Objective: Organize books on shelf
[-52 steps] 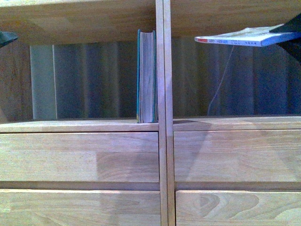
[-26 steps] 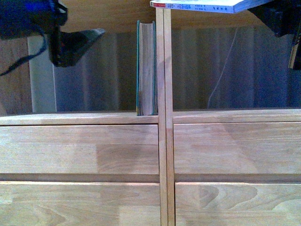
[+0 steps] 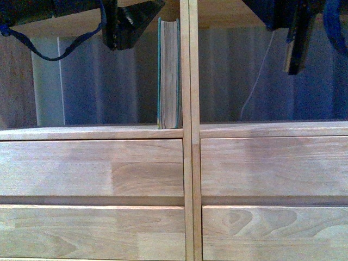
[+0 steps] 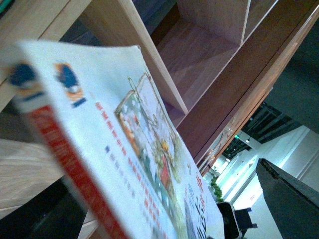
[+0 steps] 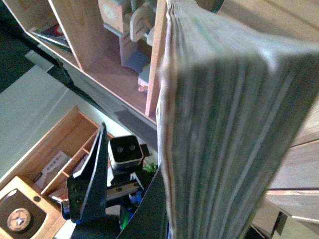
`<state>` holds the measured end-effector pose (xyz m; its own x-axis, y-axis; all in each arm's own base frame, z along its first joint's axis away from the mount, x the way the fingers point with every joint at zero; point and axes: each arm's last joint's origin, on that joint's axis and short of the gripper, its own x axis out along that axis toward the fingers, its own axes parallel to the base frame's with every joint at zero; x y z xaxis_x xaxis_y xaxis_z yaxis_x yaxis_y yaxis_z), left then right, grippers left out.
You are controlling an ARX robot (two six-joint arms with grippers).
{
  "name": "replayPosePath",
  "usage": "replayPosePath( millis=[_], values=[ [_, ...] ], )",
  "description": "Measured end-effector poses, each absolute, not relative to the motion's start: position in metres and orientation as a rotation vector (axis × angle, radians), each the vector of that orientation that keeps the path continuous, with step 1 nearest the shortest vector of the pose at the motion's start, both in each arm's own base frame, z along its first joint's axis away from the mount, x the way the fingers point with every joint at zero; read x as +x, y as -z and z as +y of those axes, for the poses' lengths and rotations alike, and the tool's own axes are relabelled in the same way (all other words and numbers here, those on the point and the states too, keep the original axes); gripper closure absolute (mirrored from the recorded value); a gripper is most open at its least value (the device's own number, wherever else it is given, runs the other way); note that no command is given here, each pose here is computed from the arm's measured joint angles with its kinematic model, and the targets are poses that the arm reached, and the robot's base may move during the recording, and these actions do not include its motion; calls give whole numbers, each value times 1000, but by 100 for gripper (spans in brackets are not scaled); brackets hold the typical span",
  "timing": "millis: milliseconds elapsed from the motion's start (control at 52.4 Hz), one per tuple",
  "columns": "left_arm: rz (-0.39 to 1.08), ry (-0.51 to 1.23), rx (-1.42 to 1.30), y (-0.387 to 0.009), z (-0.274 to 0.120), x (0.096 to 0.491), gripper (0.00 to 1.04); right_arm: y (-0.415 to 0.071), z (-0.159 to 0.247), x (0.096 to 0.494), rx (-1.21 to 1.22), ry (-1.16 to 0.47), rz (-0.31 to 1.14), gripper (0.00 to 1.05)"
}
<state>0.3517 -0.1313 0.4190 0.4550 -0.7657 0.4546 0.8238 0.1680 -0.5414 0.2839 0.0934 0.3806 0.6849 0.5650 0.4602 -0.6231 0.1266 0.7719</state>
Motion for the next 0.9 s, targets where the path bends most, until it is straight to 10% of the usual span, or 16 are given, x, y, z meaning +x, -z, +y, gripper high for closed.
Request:
replayPosePath(
  millis=[153, 478, 898],
  values=[
    [-80, 1135, -827, -418, -135, 352, 8, -382, 102, 281, 1152, -891, -56, 97],
    [-99, 1111, -826, -418, -138, 351, 50, -385, 106, 281, 1136, -899, -70, 97],
    [-171, 1019, -834, -424, -121, 351, 98, -379, 101, 281, 1119, -898, -77, 38]
  ],
)
